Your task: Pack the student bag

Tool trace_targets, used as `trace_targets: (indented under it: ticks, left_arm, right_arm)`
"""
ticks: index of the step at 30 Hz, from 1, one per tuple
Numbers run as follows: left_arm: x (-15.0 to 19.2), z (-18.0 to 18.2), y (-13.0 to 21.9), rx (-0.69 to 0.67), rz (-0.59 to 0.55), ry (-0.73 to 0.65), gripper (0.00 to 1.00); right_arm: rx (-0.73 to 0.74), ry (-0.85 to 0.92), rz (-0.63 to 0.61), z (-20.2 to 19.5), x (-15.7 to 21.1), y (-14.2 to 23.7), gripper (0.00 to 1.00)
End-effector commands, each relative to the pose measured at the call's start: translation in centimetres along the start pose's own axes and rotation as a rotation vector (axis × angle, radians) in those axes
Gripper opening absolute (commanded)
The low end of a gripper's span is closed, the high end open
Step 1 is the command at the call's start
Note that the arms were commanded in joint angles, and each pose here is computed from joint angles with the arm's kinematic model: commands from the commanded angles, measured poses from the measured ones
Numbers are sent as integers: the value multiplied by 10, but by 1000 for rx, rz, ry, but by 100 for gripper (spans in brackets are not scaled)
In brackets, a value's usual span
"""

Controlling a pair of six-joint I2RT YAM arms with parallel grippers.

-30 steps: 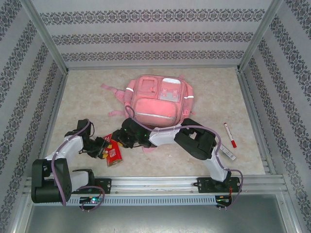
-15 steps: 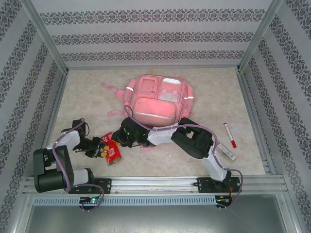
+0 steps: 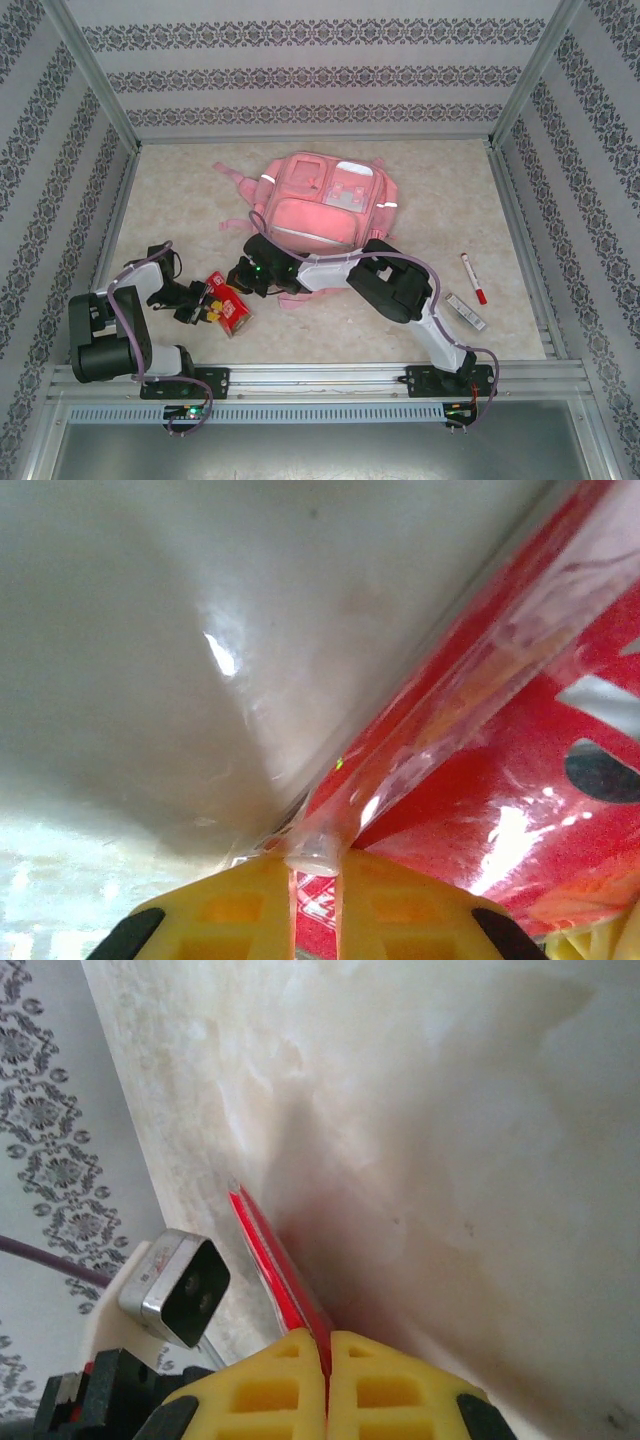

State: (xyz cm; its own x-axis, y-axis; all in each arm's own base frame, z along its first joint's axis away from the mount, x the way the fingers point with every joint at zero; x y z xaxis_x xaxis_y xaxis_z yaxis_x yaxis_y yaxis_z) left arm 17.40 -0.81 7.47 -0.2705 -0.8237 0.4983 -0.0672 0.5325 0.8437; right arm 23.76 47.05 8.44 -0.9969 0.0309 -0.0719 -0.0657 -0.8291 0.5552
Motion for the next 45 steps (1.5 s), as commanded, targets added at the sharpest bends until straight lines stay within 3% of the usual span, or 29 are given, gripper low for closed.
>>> trace_targets:
  ticks: [1,5,9,12,17,22,27,32,36,45]
  left_arm:
    - [-30,-14,4,0,-231,-101,16]
    - [-17,-40,15,139,-128,-198,21]
    - [9,-66,42,300,-18,-397,49]
    - [25,-72,61,344,6,-470,61]
    - [47,-85,85,567,-2,-582,66]
    - [75,-101,91,798,85,-704,70]
    - [100,-107,74,743,94,-828,74]
    - [113,-116,40,642,73,-899,73]
    - [130,-125,3,571,125,-948,68]
    - [126,-141,-41,451,122,-953,61]
  right_arm:
    - [-111,143,134,55,30,16,0]
    - [-103,285,106,66,20,44,0]
    - [-18,464,24,74,14,83,0]
    - [43,527,-47,73,10,109,0]
    - [84,554,-154,68,1,143,0]
    - [103,552,-226,62,-8,174,0]
    - [164,496,-285,31,-23,205,0]
    - [273,470,-294,-10,-38,225,0]
    - [316,425,-287,-39,-40,230,0]
    - [266,434,-252,-44,-36,224,0]
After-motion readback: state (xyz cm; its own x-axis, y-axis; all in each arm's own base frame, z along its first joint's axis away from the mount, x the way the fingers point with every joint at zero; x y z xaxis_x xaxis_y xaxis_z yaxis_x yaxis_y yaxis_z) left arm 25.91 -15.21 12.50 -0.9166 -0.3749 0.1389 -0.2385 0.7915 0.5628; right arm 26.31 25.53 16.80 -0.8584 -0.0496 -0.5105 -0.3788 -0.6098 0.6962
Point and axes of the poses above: each hand's point on the last joint's axis, 136 mm out from that joint toward the fingers, its own y axis back along the fingers, its own z axis along the line the jaws close on, x = y × z, the point moved 7 cm from there along y, back along the fingers, and after that the axes turned 11 degrees about y, right-handed, at the moved point
